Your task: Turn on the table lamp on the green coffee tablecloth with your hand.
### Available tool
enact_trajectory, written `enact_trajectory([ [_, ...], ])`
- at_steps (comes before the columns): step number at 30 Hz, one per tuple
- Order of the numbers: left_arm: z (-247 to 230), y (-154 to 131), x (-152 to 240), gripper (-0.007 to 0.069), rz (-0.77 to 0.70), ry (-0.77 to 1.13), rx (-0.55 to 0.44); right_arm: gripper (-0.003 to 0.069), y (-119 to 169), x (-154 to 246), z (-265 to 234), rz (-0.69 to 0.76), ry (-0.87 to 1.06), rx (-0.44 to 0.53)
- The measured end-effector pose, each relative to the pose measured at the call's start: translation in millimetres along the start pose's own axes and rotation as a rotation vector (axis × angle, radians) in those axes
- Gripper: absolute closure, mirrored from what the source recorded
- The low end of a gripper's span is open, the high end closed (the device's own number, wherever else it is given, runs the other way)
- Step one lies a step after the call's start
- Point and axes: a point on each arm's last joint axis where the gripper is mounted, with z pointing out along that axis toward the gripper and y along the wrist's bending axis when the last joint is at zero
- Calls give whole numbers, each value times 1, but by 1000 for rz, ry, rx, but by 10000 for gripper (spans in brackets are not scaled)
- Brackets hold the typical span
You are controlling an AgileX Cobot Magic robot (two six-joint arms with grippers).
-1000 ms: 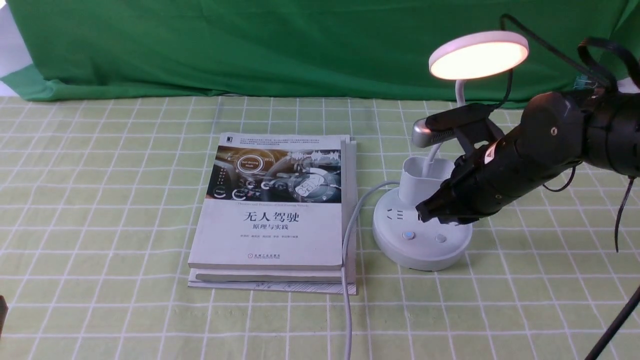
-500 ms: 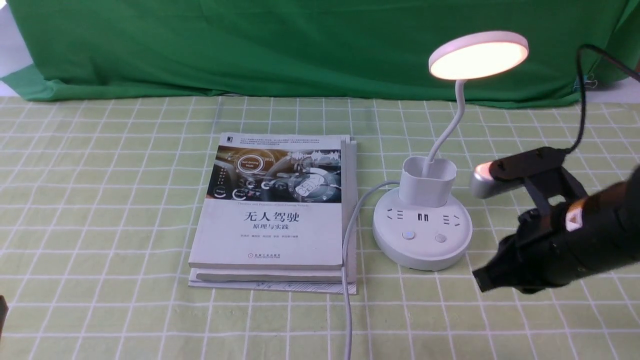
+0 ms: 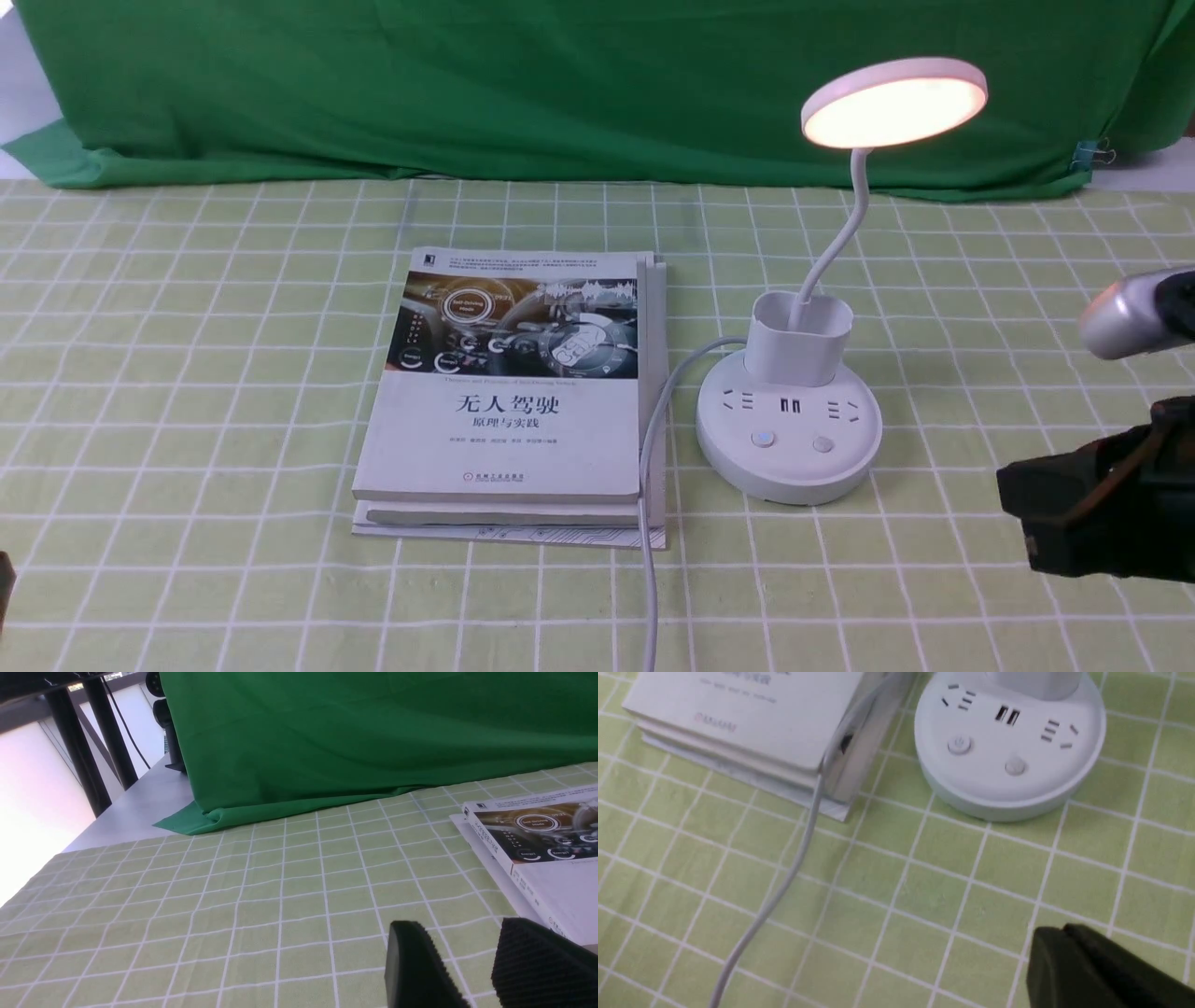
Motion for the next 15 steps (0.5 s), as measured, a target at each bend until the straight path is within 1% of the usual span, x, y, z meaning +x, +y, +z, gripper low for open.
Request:
enact_trajectory([
  [4, 0, 0, 0, 389, 0, 0, 0, 600, -5, -1, -12, -62, -136, 34],
  [6, 0, 0, 0, 389, 0, 0, 0, 600, -12, 8, -19, -104, -223, 71],
  [7, 0, 0, 0, 389, 0, 0, 0, 600, -17, 16, -25, -117, -277, 104],
  [8, 0, 0, 0, 389, 0, 0, 0, 600, -23, 24, -29, -115, -319, 141],
  [9, 0, 0, 0, 389, 0, 0, 0, 600, -30, 43, -35, -109, -381, 190],
  [12, 0, 0, 0, 389, 0, 0, 0, 600, -40, 78, -41, -83, -506, 292],
  [15, 0, 0, 0, 389, 0, 0, 0, 600, -45, 124, -35, -51, -587, 380],
])
